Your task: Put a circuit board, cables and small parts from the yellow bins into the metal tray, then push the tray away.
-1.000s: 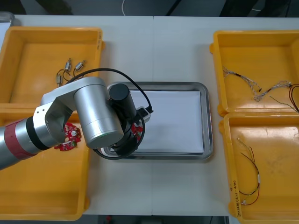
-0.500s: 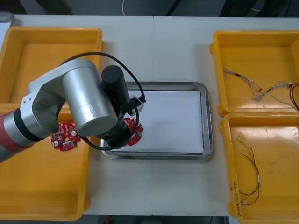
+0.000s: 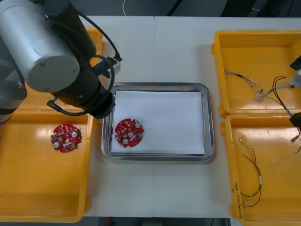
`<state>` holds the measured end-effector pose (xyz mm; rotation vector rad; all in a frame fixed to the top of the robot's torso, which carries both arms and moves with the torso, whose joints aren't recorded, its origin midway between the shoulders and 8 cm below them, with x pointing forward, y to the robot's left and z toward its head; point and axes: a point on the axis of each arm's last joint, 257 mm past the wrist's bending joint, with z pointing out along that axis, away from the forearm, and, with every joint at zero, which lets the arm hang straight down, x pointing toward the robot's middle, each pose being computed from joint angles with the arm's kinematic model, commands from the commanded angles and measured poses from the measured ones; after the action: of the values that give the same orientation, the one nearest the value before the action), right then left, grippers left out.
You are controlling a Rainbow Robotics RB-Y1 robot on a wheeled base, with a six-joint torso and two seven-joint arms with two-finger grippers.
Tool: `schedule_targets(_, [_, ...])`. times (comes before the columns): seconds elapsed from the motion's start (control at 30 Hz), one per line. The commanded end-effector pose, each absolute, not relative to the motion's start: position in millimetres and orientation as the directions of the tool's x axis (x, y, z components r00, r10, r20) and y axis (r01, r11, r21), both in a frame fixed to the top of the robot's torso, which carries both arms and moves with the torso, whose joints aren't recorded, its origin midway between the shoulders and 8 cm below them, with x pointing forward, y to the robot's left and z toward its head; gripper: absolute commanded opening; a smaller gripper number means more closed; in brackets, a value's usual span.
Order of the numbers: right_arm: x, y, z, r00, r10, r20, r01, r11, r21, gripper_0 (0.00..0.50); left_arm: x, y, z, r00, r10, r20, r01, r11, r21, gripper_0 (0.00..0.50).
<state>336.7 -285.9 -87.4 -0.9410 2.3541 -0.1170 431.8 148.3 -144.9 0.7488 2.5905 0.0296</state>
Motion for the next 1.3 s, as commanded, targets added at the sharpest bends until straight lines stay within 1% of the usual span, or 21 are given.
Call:
schedule_targets(0.03, [341,-268,-79,-0.481,-0.751,-0.454,-0.676,0.646,-0.353,0.0,449,166,-97,-0.772,0.369,-0.517,0.373,0.922,0.102,0.5])
schedule_targets(0.07, [342,-266,-79,-0.478,-0.753,-0.452,-0.679,0.644,-0.354,0.0,450,168,-96,-0.773,0.365,-0.519,0.369,0.924,0.101,0.5])
schedule_targets(0.27, [345,-237,-79,-0.395,-0.817,-0.421,-0.742,0.553,-0.379,0.0,465,206,-83,-0.797,0.258,-0.546,0.265,0.962,0.067,0.5])
schedule_targets(0.4, [344,-224,-82,-0.352,-0.849,-0.394,-0.775,0.501,-0.386,0.0,473,227,-82,-0.811,0.218,-0.543,0.213,0.974,0.074,0.5])
schedule_targets(0.47, [344,-212,-87,-0.322,-0.869,-0.377,-0.801,0.462,-0.38,0.0,480,245,-84,-0.822,0.183,-0.539,0.156,0.983,0.095,0.5])
schedule_targets(0.7, [352,-182,-94,-0.265,-0.883,-0.386,-0.834,0.411,-0.368,0.0,493,281,-94,-0.852,0.101,-0.513,0.052,0.993,0.108,0.5])
schedule_targets(1.03, [358,-148,-100,-0.186,-0.9,-0.395,-0.865,0.341,-0.369,0.0,525,302,-89,-0.818,0.039,-0.574,-0.002,0.998,0.071,0.5])
schedule_targets(1.1, [359,-134,-102,-0.161,-0.902,-0.4,-0.881,0.314,-0.355,0.0,535,308,-87,-0.807,0.031,-0.59,-0.011,0.998,0.068,0.5])
schedule_targets(1.3, [365,-113,-108,-0.103,-0.922,-0.372,-0.883,0.257,-0.392,0.0,558,318,-86,-0.788,0.003,-0.616,-0.031,0.999,0.044,0.5])
